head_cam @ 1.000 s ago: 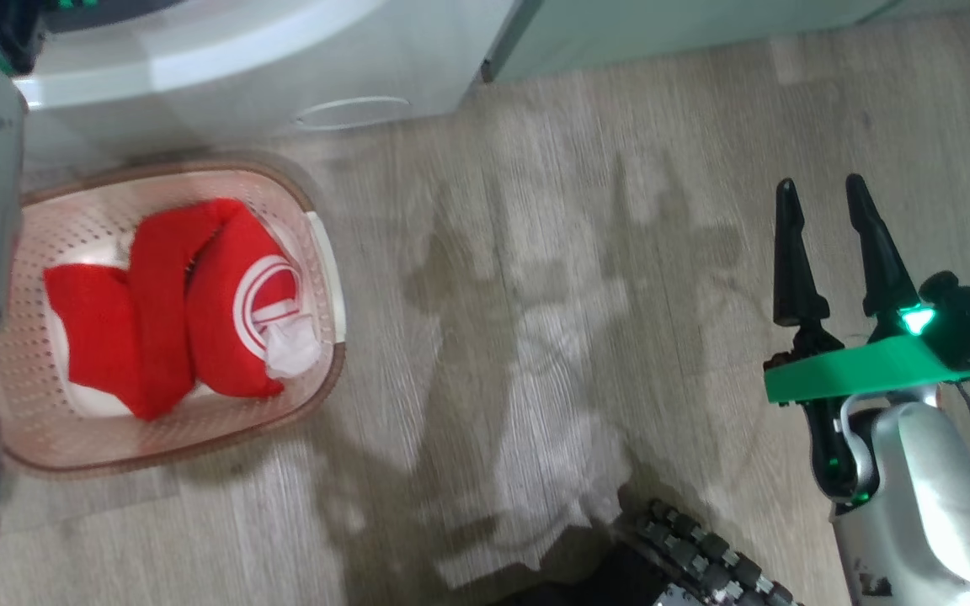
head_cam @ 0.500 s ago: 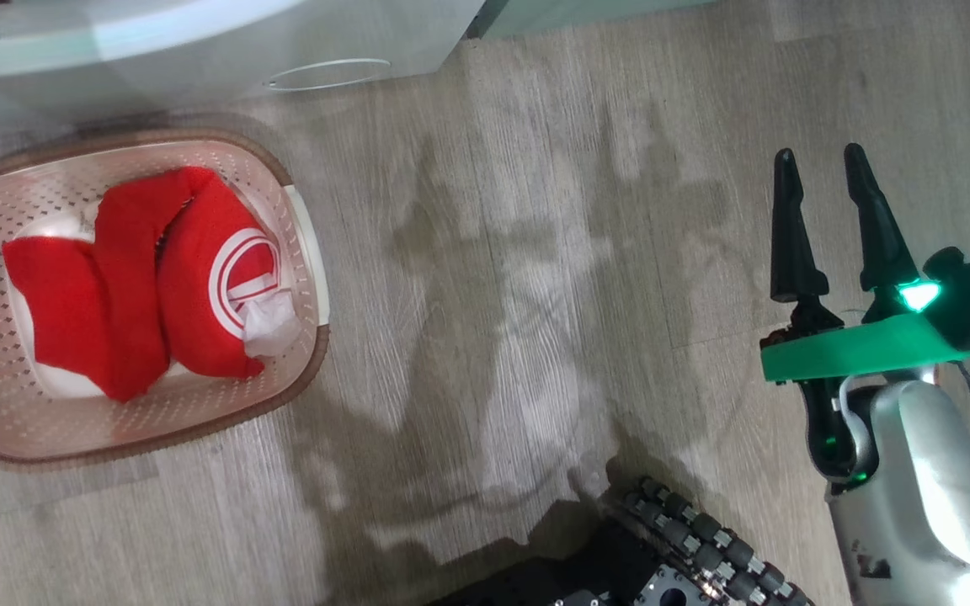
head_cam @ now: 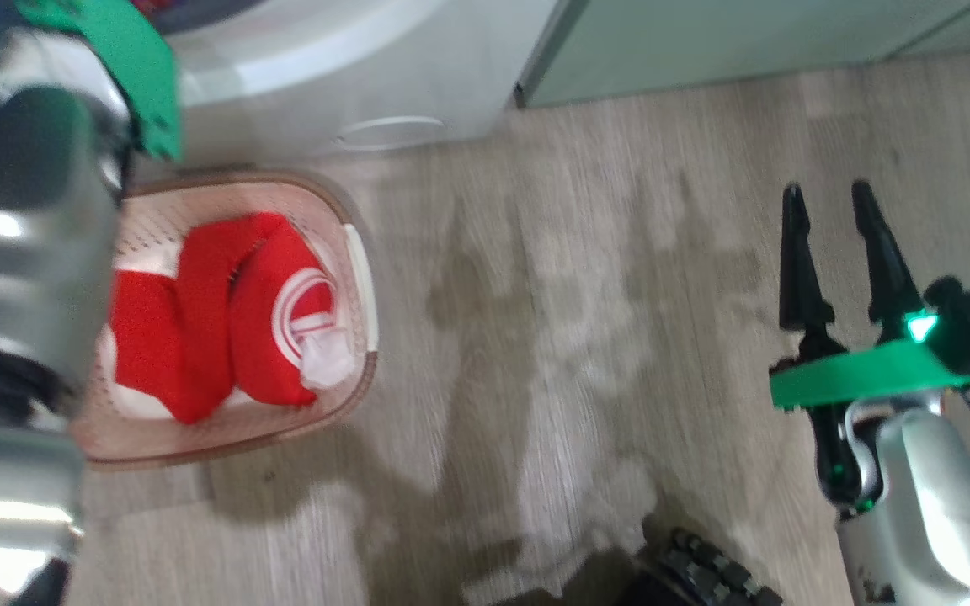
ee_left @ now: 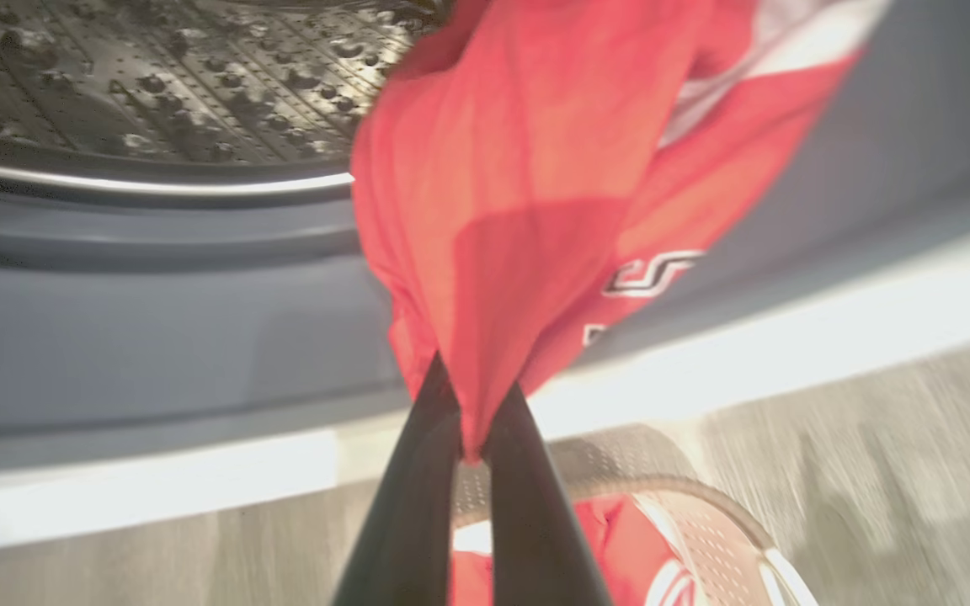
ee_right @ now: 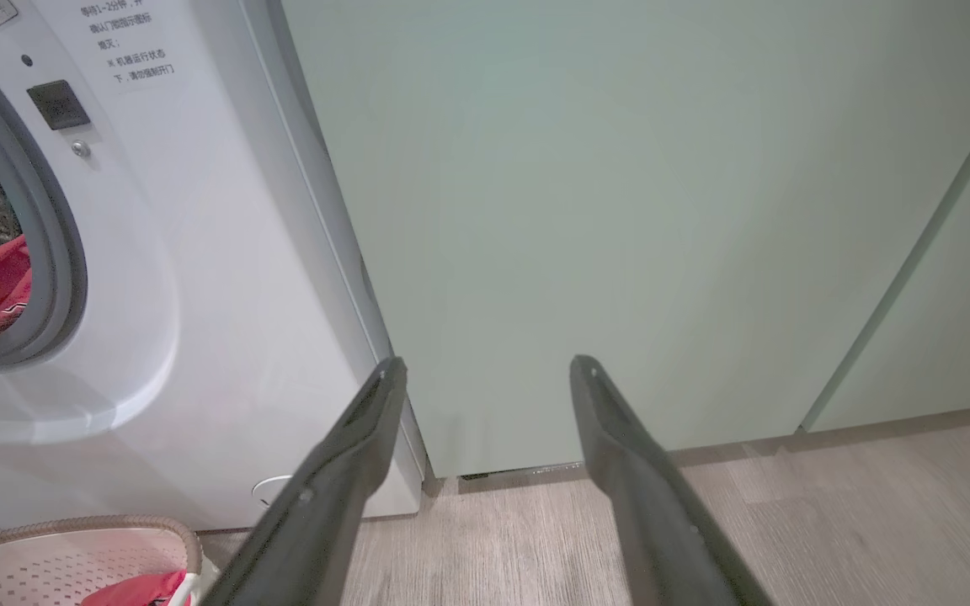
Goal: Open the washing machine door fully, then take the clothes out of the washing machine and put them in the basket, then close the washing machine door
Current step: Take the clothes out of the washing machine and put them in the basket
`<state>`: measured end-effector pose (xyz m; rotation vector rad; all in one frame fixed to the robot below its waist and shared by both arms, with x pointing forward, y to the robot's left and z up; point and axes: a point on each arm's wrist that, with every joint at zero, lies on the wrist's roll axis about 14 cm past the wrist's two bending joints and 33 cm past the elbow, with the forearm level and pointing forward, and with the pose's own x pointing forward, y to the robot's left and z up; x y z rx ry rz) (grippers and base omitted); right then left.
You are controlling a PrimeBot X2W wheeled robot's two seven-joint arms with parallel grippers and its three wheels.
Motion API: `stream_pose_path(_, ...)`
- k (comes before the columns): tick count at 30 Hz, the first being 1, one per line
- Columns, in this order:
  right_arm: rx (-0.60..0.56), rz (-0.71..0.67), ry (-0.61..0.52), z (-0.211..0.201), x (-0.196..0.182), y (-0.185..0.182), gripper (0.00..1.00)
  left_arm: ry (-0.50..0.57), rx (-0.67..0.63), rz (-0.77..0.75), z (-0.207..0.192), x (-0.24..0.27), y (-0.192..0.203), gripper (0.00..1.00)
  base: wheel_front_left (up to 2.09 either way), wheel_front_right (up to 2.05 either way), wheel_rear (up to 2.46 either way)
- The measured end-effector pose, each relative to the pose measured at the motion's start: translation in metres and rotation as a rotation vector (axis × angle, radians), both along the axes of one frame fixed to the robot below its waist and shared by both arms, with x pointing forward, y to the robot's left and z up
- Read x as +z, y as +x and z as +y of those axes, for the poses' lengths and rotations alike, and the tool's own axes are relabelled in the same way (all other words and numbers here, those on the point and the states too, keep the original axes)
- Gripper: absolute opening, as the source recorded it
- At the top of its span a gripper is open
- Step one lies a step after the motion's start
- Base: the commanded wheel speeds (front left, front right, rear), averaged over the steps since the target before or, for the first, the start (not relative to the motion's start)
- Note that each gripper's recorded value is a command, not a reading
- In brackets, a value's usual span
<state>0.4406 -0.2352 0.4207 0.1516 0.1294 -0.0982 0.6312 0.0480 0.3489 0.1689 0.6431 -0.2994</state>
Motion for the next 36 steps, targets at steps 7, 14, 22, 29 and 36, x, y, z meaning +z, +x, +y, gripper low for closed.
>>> stream_pose_path(7, 0.035, -0.026, 0.022, 0.014, 0.015, -0.018, 1.00, -0.038, -0.089, -0.076, -0.009, 0.024, -0.051, 0.00, 0.00, 0.00, 0.00)
stream_pose_path(14, 0.081, -0.057, 0.036, 0.030, 0.029, -0.033, 1.00, -0.009, -0.126, -0.042, 0.004, 0.015, -0.121, 0.00, 0.00, 0.00, 0.00)
stream_pose_path(22, 0.133, -0.101, 0.049, 0.048, 0.046, -0.040, 1.00, 0.033, -0.112, 0.012, 0.028, 0.005, -0.176, 0.00, 0.00, 0.00, 0.00)
stream_pose_path(29, 0.139, -0.089, 0.045, 0.049, 0.042, -0.041, 1.00, 0.015, -0.111, 0.186, 0.032, -0.039, -0.226, 0.00, 0.00, 0.00, 0.00)
stream_pose_path(36, 0.126, -0.038, 0.038, 0.042, 0.023, -0.036, 1.00, -0.039, -0.064, 0.260, 0.032, -0.064, -0.227, 0.00, 0.00, 0.00, 0.00)
